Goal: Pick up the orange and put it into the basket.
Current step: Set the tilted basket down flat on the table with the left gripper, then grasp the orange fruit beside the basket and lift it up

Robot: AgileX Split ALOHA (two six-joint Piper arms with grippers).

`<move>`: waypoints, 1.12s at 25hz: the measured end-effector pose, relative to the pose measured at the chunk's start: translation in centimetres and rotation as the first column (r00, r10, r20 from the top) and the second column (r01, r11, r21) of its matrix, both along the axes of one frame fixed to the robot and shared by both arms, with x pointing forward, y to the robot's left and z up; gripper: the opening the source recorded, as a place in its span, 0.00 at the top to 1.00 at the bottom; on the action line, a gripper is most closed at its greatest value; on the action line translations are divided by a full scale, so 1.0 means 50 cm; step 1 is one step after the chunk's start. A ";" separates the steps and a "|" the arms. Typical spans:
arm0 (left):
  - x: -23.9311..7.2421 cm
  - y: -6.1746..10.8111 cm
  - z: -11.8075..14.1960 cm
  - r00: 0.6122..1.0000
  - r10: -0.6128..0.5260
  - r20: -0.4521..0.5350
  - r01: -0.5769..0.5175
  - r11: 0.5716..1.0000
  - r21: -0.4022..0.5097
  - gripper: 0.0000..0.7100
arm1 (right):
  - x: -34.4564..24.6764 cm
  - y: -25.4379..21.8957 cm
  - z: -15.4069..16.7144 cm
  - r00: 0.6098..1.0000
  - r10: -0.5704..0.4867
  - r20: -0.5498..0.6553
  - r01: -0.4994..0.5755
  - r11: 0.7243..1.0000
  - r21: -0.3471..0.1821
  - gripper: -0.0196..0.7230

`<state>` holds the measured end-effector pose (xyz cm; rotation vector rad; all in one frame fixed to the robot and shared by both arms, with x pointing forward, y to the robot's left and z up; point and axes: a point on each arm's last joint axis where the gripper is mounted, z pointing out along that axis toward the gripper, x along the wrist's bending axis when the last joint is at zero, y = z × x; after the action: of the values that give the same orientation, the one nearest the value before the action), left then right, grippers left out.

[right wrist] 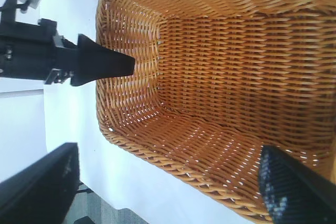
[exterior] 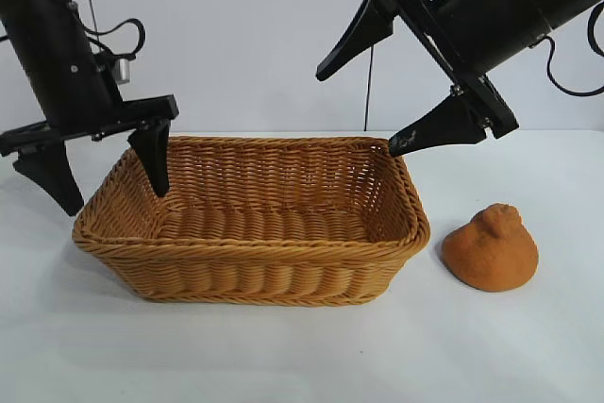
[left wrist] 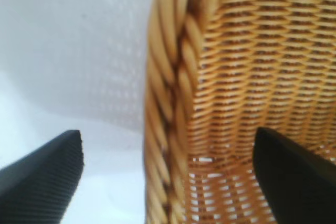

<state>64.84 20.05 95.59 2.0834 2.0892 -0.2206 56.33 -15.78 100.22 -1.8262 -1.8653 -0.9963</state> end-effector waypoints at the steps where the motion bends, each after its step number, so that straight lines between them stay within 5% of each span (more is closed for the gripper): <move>1: -0.003 0.005 0.017 1.000 -0.012 0.019 0.011 1.000 0.020 0.11 | 0.000 0.000 0.000 1.000 0.000 0.000 0.000 1.000 0.000 0.12; 7: -0.019 0.061 0.104 0.992 -0.049 0.116 0.030 0.986 0.165 0.11 | 0.000 0.000 0.000 1.000 0.000 0.000 0.000 1.000 0.000 0.12; 15: -0.018 0.182 0.107 0.996 0.053 0.077 -0.070 0.970 0.233 0.11 | 0.001 0.000 0.000 1.000 -0.003 0.003 0.003 1.000 -0.001 0.12; 20: -0.025 0.188 0.129 0.995 0.026 0.099 -0.049 0.972 0.232 0.11 | 0.001 0.000 0.000 1.000 -0.004 0.003 0.004 1.000 -0.001 0.12; 28: -0.088 0.185 0.259 0.966 0.030 0.258 -0.083 0.977 0.196 0.11 | -0.001 0.001 0.000 1.000 0.006 -0.005 -0.006 1.000 0.002 0.12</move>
<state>60.44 29.28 108.55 2.0289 2.0849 0.2685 56.26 -15.75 100.22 -1.8193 -1.8648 -0.9901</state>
